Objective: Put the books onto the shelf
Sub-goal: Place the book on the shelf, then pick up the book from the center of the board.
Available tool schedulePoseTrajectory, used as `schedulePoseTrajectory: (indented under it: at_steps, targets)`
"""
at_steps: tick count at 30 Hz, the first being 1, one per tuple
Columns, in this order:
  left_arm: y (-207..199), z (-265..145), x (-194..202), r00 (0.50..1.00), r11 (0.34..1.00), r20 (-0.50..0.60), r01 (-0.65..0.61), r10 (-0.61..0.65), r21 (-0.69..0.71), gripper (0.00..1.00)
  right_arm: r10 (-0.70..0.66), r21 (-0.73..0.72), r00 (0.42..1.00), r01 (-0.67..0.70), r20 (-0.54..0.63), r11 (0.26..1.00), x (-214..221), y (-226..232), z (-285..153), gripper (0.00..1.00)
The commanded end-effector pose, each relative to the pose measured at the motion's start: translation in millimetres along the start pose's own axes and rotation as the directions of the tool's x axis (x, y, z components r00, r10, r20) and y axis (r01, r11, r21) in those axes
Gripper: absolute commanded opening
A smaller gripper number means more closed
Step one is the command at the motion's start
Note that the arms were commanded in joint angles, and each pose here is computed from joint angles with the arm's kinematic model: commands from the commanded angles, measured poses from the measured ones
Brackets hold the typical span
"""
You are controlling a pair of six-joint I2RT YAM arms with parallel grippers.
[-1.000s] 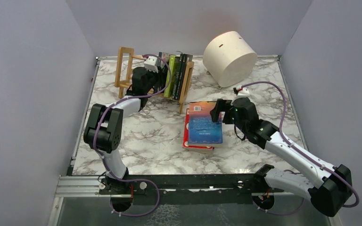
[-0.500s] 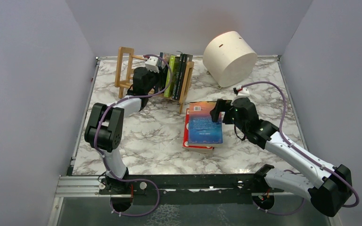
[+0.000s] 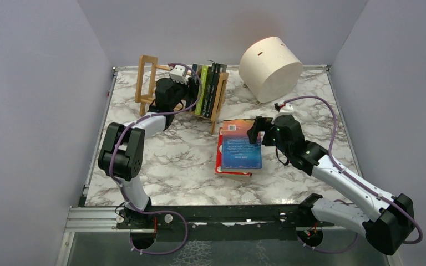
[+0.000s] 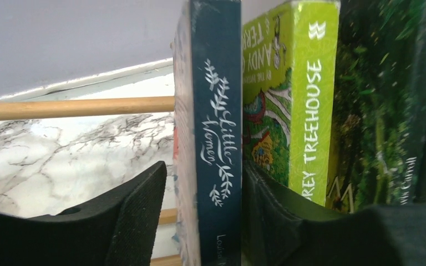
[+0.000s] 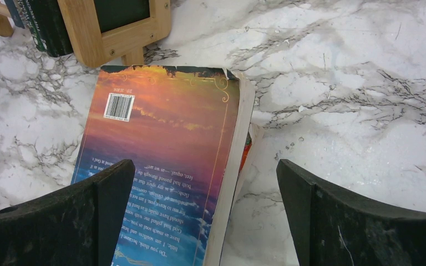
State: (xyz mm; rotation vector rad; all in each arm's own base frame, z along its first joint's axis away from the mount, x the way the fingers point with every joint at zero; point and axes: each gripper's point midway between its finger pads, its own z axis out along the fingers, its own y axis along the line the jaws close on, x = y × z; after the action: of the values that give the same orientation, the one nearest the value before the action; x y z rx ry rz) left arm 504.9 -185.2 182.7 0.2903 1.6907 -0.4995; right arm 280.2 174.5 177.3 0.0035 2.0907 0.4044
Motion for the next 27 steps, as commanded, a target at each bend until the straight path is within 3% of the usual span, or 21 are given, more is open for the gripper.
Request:
schedulePoseTrajectory:
  at_steps: [1, 6, 14, 18, 23, 27]
  targets:
    - [-13.2, -6.9, -47.1, 0.993, 0.999, 0.118, -0.024, 0.020, 0.031, 0.50, 0.017, -0.003, 0.999, -0.017, 0.038, 1.000, -7.4, 1.4, -2.3, 0.99]
    - [-6.0, -17.5, -59.8, 0.988, 0.999, 0.149, -0.024, 0.028, -0.030, 0.60, 0.017, -0.003, 0.999, -0.017, 0.040, 1.000, -7.9, 1.2, -2.9, 0.99]
    - [2.6, -57.8, -104.0, 0.967, 0.989, 0.251, 0.005, 0.034, -0.150, 0.61, 0.020, 0.003, 0.999, -0.020, 0.041, 1.000, -8.3, 0.0, -4.2, 0.99]
    - [-5.4, -86.1, -119.9, 0.958, 0.987, 0.285, 0.068, -0.024, -0.148, 0.60, 0.053, 0.080, 0.998, -0.056, 0.042, 0.995, -9.1, -12.7, -7.7, 0.99]
    - [-43.4, -111.9, -111.7, 0.959, 0.981, 0.214, 0.193, -0.185, -0.017, 0.57, 0.053, 0.242, 0.998, -0.056, 0.018, 0.969, -4.3, -40.4, -13.5, 1.00]
    - [-84.4, -131.5, -85.5, 0.969, 0.979, 0.134, 0.203, -0.206, 0.030, 0.57, 0.042, 0.344, 0.999, -0.039, -0.003, 0.938, -0.8, -58.8, -21.3, 1.00]
